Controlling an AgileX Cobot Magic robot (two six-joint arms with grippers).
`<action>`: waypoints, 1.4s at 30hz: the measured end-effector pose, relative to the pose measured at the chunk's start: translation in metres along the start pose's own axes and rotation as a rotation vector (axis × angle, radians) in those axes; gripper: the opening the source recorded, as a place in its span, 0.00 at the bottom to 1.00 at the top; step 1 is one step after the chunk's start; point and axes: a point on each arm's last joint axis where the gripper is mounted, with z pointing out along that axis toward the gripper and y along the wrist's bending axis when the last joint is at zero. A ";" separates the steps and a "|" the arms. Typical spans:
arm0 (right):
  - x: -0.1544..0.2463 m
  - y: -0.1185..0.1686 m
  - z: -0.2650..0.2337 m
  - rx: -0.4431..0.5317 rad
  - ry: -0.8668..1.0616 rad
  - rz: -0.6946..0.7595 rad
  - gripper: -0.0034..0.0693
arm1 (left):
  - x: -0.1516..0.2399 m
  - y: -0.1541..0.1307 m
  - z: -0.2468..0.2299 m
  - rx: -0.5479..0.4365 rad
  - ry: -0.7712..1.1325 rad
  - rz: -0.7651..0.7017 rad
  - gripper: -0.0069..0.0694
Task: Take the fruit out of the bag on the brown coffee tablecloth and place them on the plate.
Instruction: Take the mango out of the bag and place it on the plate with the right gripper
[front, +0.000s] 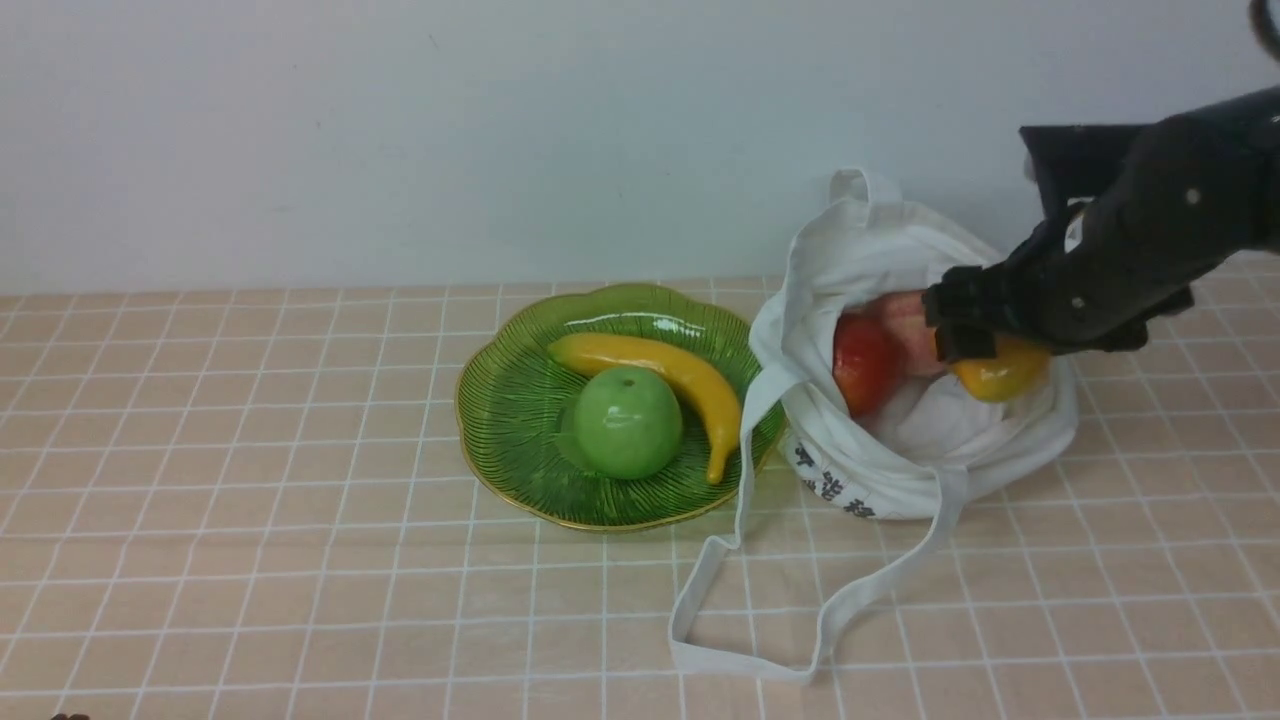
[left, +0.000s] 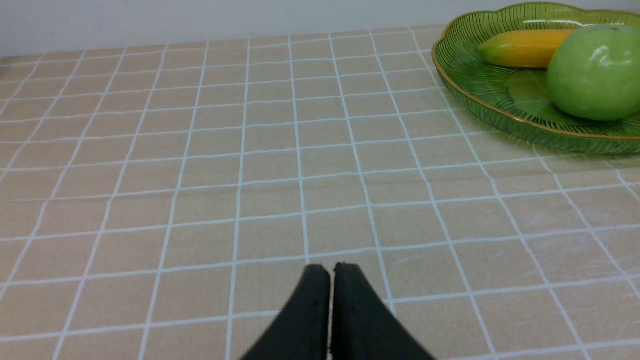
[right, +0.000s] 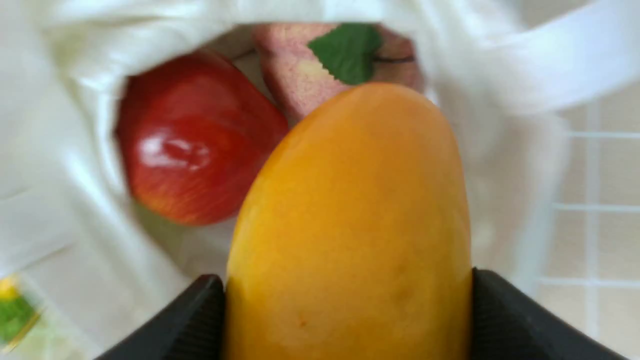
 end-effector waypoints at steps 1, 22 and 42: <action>-0.001 0.000 -0.011 -0.006 -0.016 0.007 0.81 | 0.000 0.000 0.000 0.000 0.000 0.000 0.08; 0.016 0.146 0.039 -0.473 -0.251 -0.260 0.81 | 0.000 0.000 0.000 0.000 0.000 0.000 0.08; -0.023 0.151 0.049 -0.518 -0.259 -0.381 0.97 | 0.000 0.000 0.000 0.000 0.000 0.000 0.08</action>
